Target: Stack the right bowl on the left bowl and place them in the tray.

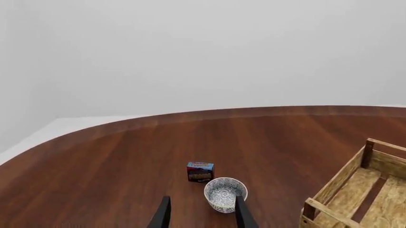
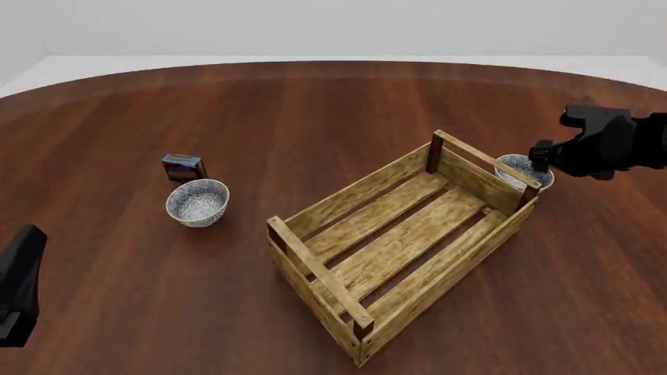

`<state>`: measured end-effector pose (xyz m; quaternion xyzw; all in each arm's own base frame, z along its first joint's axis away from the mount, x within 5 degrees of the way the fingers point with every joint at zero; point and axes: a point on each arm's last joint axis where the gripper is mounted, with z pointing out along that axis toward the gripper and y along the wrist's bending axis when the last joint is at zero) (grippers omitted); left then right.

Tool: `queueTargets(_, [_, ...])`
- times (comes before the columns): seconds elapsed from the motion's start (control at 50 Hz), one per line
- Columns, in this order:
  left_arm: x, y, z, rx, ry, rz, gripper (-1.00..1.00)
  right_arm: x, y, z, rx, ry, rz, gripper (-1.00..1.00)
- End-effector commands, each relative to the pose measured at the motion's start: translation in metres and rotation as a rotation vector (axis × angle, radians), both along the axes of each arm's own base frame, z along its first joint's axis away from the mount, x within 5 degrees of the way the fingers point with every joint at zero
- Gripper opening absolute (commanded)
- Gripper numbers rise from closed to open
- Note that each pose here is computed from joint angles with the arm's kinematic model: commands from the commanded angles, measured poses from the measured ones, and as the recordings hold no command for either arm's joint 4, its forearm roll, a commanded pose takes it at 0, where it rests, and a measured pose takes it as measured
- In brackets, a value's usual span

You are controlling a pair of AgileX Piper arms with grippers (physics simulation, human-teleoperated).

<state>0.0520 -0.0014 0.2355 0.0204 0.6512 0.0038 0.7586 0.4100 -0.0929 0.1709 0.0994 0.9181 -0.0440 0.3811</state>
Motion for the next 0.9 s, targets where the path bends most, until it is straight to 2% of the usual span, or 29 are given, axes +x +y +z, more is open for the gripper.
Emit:
queueTargets(0.02, [0.000, 0.000, -0.001, -0.001, 0.001, 0.002, 1.00, 0.002, -0.002, -0.010, 0.002, 0.012, -0.002, 1.00])
queueTargets(0.52, [0.001, 0.001, -0.002, -0.010, 0.005, 0.008, 1.00, 0.007, 0.001, -0.036, 0.023, 0.041, -0.007, 1.00])
queueTargets(0.54, [0.001, 0.001, -0.003, -0.011, 0.005, 0.009, 1.00, 0.007, 0.001, -0.036, 0.022, 0.040, -0.007, -1.00])
queueTargets(0.72, [0.001, 0.001, -0.003, -0.014, 0.005, 0.009, 1.00, 0.006, 0.003, -0.037, 0.023, 0.039, -0.004, -1.00])
queueTargets(0.9, [0.000, 0.000, -0.001, -0.016, 0.002, 0.007, 1.00, 0.002, 0.005, -0.023, 0.016, 0.013, 0.000, -1.00])
